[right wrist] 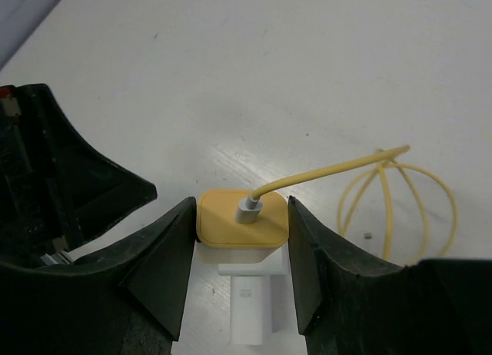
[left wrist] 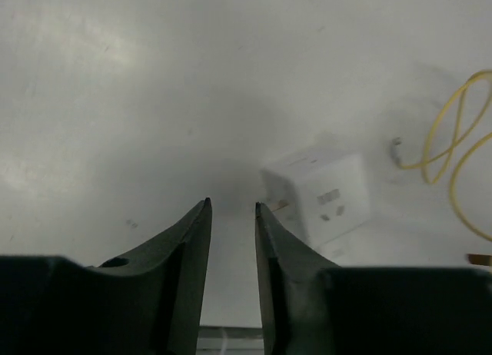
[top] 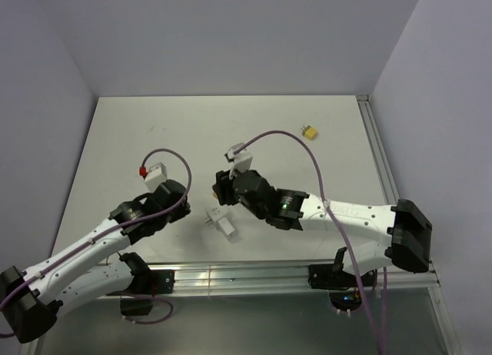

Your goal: Insert the plug

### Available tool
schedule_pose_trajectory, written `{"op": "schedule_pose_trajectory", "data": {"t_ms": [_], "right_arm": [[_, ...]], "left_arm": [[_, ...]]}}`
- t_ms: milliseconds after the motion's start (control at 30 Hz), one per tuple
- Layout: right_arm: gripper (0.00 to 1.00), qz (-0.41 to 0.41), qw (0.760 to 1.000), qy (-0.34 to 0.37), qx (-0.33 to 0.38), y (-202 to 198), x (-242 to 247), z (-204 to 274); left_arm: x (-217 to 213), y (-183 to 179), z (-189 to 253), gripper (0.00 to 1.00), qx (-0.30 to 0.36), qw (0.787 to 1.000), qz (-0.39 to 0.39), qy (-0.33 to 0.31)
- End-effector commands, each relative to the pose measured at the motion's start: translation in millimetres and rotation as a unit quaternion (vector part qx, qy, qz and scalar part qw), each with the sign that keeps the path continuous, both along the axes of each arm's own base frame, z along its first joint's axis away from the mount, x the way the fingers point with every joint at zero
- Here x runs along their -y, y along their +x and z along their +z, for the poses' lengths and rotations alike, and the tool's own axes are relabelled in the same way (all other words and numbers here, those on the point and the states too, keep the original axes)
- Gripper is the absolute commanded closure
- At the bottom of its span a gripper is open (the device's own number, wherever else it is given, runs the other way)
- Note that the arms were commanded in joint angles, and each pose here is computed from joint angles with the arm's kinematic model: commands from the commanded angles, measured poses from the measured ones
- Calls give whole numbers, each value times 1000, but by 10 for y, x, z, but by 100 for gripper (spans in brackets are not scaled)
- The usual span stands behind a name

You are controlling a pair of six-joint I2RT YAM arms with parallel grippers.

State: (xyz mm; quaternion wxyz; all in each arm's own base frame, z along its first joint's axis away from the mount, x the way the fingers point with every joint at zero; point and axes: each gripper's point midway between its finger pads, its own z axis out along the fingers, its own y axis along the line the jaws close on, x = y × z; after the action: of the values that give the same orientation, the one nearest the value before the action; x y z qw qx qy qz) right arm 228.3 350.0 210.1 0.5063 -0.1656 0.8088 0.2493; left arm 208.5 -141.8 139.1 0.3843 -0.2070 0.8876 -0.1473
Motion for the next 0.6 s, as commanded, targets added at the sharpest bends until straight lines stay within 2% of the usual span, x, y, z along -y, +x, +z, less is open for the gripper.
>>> {"op": "schedule_pose_trajectory", "data": {"t_ms": [0, 67, 167, 233, 333, 400, 567], "right_arm": [[100, -27, 996, 15, 81, 40, -126, 137], [100, -32, 995, 14, 92, -15, -200, 31], [100, -45, 993, 1, 105, -32, -261, -122], [100, -47, 992, 10, 115, -50, -316, -130], [100, -58, 990, -13, 129, -64, -343, -244], [100, -64, 988, -32, 135, -54, -349, -332], [100, -62, 987, -53, 137, -63, -348, -520]], "left_arm": [[5, -167, -156, 64, -40, 997, 25, -55], [-81, -141, -98, 51, -24, 997, 41, -62], [-135, -135, -42, 45, -10, 996, 44, -76], [-195, -98, -117, 46, -22, 996, 53, -67], [-223, -70, -343, 46, -61, 995, 44, -58], [-123, -48, -451, 47, -76, 993, 18, -85], [-105, 78, -586, 51, -87, 989, 9, -123]]}}
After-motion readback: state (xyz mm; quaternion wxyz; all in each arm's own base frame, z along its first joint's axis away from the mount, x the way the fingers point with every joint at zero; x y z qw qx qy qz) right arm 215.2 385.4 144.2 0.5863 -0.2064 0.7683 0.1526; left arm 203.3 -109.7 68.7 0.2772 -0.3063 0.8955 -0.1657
